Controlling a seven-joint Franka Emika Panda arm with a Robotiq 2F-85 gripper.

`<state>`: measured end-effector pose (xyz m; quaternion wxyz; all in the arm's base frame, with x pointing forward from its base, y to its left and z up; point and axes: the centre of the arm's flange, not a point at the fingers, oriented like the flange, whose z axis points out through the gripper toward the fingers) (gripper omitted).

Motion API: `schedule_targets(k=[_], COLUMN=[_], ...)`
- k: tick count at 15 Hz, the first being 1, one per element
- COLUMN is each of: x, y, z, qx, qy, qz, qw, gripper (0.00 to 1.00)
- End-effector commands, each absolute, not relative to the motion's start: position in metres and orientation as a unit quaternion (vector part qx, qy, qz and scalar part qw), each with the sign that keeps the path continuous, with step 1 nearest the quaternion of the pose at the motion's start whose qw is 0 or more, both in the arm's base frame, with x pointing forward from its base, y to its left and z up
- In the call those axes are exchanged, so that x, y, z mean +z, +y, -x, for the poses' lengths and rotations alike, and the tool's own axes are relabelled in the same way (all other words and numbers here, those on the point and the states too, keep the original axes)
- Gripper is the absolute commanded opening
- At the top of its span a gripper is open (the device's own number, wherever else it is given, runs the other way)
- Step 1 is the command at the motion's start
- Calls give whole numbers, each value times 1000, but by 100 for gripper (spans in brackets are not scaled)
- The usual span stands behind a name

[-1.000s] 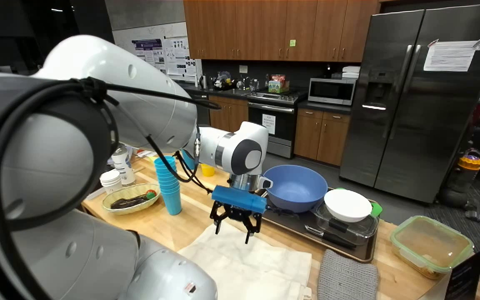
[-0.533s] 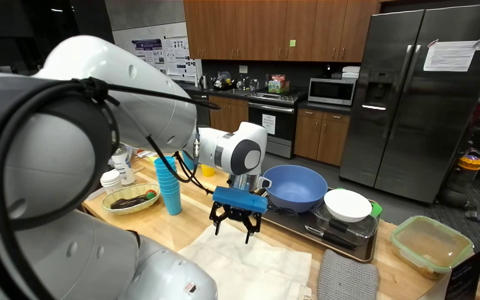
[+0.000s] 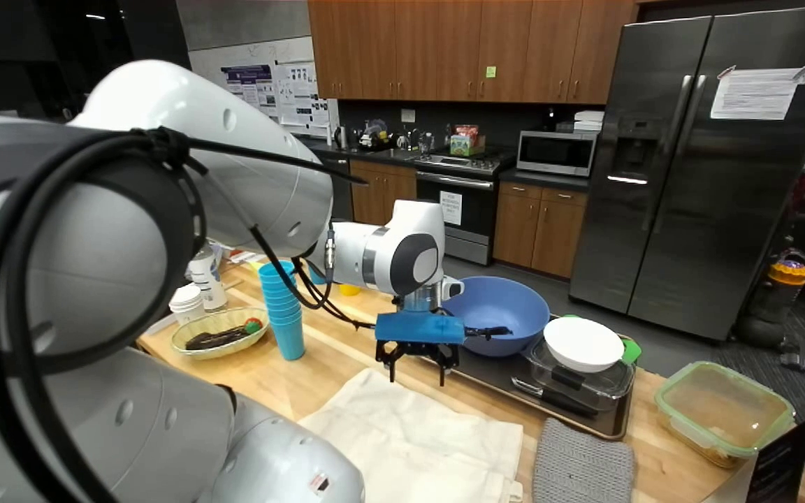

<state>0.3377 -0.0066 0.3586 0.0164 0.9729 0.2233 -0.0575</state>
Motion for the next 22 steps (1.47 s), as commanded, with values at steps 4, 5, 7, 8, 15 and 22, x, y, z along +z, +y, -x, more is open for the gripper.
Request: schedule_targets(k=[4, 5, 7, 8, 15, 22], x=[352, 366, 363, 362, 362, 362], y=[-24, -19, -22, -22, -21, -21], z=[-365, -368, -372, -372, -373, -373], qx=[59, 46, 53, 53, 54, 54], qy=[200, 212, 209, 208, 208, 208], qz=[-970, -971, -971, -971, -970, -971], qw=[122, 99, 108, 108, 109, 109], gripper=[100, 100, 100, 100, 100, 100])
